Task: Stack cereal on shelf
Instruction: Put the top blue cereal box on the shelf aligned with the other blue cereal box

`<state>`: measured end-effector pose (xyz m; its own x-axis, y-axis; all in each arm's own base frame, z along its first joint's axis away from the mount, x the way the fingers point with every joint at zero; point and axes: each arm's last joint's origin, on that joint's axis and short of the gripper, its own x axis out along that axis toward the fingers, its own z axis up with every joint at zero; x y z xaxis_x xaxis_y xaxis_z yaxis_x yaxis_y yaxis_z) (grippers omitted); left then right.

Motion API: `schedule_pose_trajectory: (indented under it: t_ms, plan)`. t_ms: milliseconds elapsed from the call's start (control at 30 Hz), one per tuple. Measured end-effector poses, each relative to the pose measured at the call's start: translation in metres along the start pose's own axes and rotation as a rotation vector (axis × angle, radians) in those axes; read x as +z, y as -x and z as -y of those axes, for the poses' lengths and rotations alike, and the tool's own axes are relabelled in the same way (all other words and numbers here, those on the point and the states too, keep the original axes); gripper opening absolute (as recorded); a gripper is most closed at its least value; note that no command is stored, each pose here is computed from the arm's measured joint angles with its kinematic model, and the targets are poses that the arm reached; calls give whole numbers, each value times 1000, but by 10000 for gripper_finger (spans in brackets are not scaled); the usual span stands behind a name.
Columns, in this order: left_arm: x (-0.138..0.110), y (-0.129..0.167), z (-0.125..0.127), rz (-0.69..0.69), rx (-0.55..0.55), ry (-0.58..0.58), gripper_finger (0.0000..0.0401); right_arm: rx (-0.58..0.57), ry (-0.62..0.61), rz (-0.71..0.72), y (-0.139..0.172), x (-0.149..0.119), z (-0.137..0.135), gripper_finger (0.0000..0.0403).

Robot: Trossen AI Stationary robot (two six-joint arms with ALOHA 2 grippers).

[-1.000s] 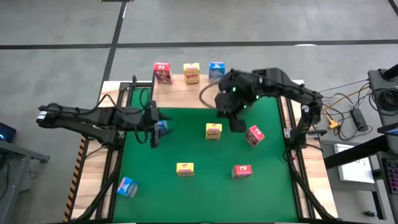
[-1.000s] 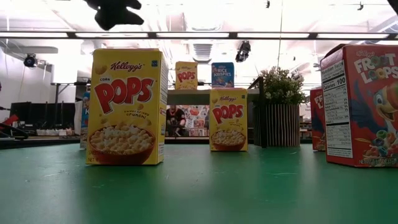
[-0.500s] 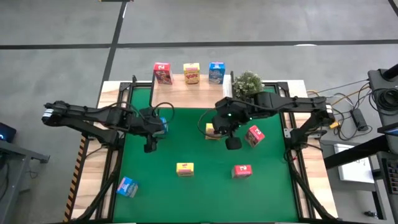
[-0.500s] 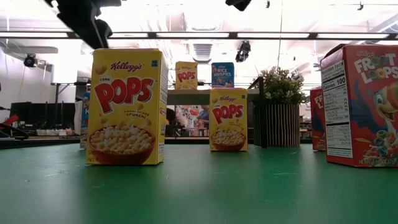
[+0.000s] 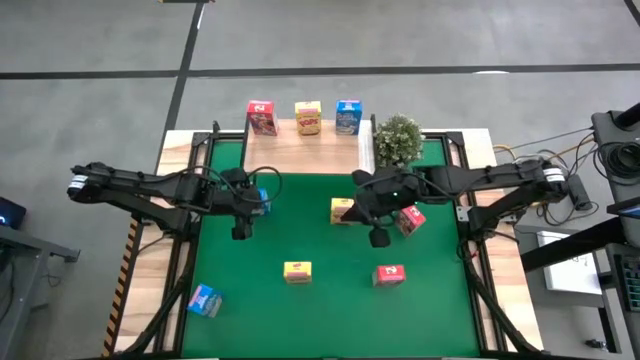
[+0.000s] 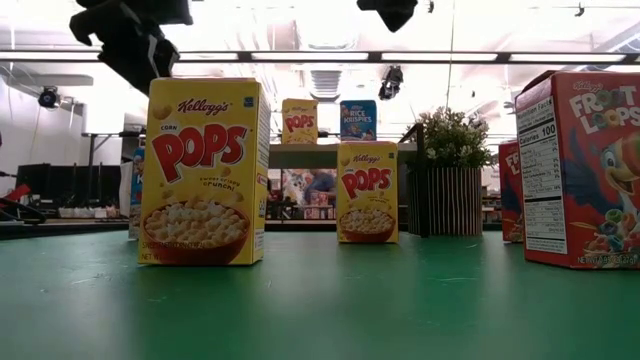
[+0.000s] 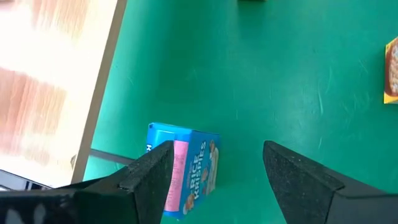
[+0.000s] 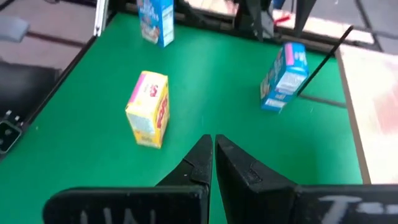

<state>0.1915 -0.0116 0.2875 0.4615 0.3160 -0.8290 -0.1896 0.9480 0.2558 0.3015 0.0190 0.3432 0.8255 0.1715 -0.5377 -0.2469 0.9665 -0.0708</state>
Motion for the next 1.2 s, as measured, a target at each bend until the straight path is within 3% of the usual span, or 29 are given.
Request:
schedule_pose_trajectory:
  t_ms: [267, 533, 1200]
  plan:
    - [-6, -8, 1, -32, 11, -22, 247, -4, -14, 31, -4, -19, -3, 9]
    - [-16, -23, -1, -66, 106, -29, 276, -6, -14, 33, -11, -29, -3, 9]
    - [-29, -54, 3, -44, 180, -71, 278, -6, -18, 33, -11, -29, -3, 9]
